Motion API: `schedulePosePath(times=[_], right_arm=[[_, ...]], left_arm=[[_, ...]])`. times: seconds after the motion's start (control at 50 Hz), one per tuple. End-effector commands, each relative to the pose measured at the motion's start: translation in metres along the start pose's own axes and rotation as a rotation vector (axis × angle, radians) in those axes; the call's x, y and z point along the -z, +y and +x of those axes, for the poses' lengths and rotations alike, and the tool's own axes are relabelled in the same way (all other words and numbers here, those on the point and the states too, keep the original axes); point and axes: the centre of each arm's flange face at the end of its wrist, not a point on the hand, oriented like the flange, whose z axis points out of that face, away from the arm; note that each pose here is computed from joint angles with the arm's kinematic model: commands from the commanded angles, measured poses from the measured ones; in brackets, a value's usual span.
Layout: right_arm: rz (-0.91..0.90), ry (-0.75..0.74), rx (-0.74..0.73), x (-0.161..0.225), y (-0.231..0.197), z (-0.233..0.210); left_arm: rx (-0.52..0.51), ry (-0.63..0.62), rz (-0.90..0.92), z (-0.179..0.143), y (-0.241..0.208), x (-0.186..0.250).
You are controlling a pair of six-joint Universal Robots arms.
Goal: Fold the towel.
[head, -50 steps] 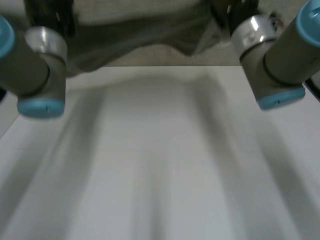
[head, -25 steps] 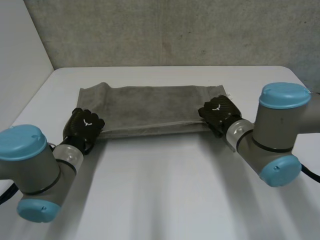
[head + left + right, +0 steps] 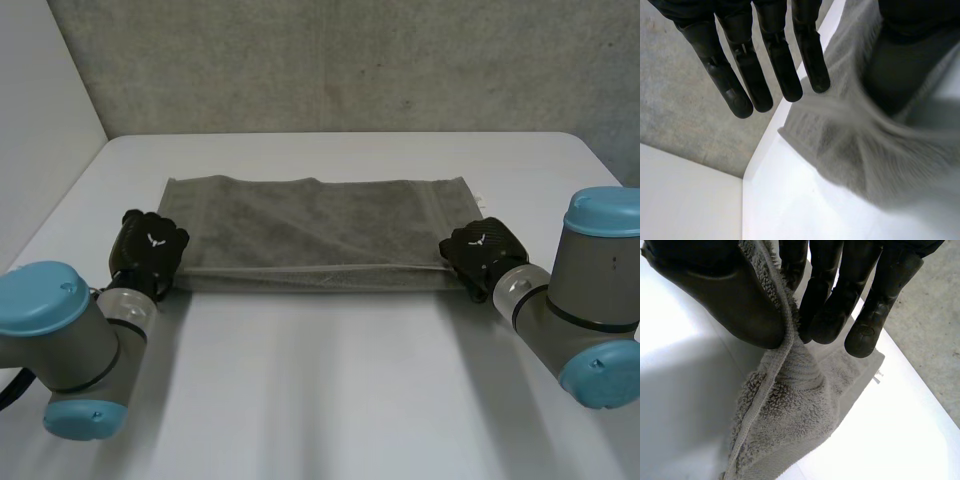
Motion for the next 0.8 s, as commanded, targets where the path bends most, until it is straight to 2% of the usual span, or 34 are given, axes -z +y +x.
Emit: schedulePosePath(times=[0.02,0.2,0.58,0.68,0.72,0.8], right_arm=[[-0.016,0.031,0.001,-0.001,0.001,0.003],[-0.069,0.059,-0.012,-0.006,0.01,0.004],[-0.121,0.065,-0.038,-0.008,0.012,0.021],[-0.095,0.108,-0.047,0.002,-0.005,0.044],[-0.039,0.168,-0.059,0.022,-0.029,0.069],[0.012,0.208,-0.086,0.04,-0.047,0.09]], left_arm=[[0.004,-0.005,-0.03,-0.007,0.009,0.001],[0.014,-0.049,-0.041,-0.022,0.014,-0.003],[0.019,-0.032,-0.05,-0.02,0.013,0.0],[0.023,-0.052,-0.02,-0.037,-0.008,0.007],[0.022,-0.072,0.006,-0.051,-0.023,0.014],[0.015,-0.083,0.032,-0.064,-0.038,0.023]])
